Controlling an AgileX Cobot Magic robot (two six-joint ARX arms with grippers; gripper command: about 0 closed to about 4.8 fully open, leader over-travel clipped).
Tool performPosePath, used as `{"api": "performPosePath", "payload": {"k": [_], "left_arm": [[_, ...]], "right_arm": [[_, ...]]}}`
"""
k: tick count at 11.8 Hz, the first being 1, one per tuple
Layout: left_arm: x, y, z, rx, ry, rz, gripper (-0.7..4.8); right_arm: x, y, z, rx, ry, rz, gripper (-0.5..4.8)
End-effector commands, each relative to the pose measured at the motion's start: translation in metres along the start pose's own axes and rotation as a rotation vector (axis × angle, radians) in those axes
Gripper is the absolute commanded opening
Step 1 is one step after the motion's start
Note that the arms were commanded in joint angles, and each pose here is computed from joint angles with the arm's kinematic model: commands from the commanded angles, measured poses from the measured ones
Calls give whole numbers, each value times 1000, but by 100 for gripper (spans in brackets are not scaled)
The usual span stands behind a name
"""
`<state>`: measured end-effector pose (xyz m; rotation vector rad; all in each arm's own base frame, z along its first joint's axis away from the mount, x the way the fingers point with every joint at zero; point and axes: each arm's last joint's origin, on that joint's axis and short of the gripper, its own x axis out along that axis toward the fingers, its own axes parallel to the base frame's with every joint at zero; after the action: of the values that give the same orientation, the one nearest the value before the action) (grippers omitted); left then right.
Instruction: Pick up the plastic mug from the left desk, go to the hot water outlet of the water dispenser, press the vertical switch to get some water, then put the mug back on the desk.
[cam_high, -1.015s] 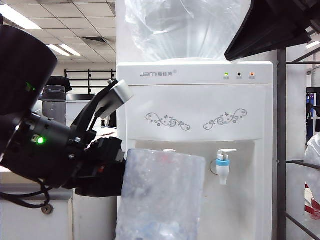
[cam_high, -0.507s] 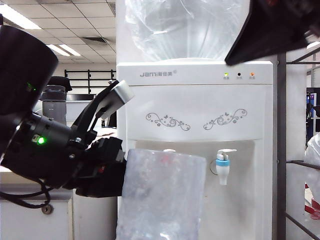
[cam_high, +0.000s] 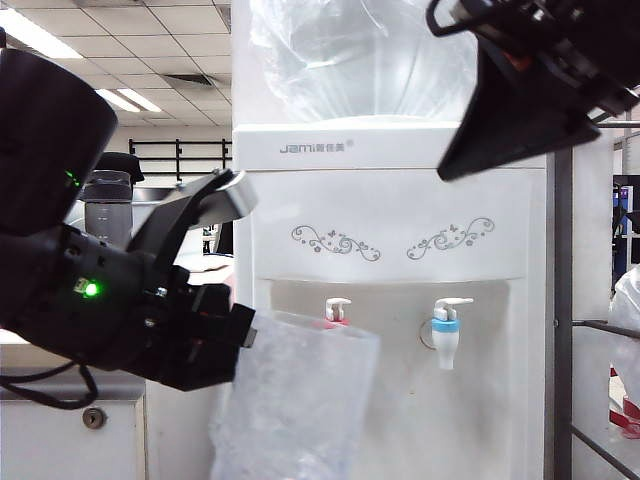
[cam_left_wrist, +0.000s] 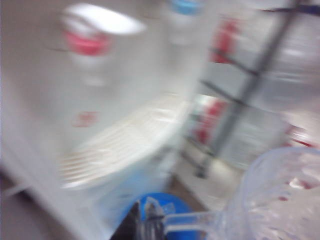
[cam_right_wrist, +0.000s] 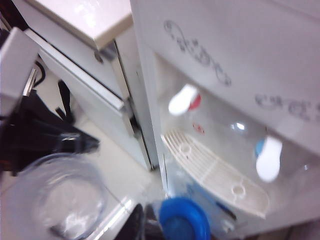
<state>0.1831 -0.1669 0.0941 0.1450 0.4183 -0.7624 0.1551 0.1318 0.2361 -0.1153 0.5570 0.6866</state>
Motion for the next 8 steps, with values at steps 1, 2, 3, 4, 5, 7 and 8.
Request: {"api": "performPosePath", "payload": {"k": [1,2,3,4,5,7,8], "left_arm": [[0,1,2,-64,-13,27,-6],[1,1,2,-82,-12,27,-5],[2,1,4,-122,-10,36,-5],[5,2,6,-166,-9,68,-5],[7,3,8,-196,-4,99,-5],[16,5,14,-276,-26,155,-5],[20,6,16,-309,-34,179,-5]], "right_arm": [[-1,1,7,-13,-61,7,-1],[-1,1,8,-24,-66,8,-1],[0,1,8,-29,-70,10,-1],[-1,1,8,-29,-72,10,-1],[-1,1,8,-29,-72,10,-1],[-1,1,8,-29,-72,10,-1],[-1,1,9,-29,-73,10,-2]]}}
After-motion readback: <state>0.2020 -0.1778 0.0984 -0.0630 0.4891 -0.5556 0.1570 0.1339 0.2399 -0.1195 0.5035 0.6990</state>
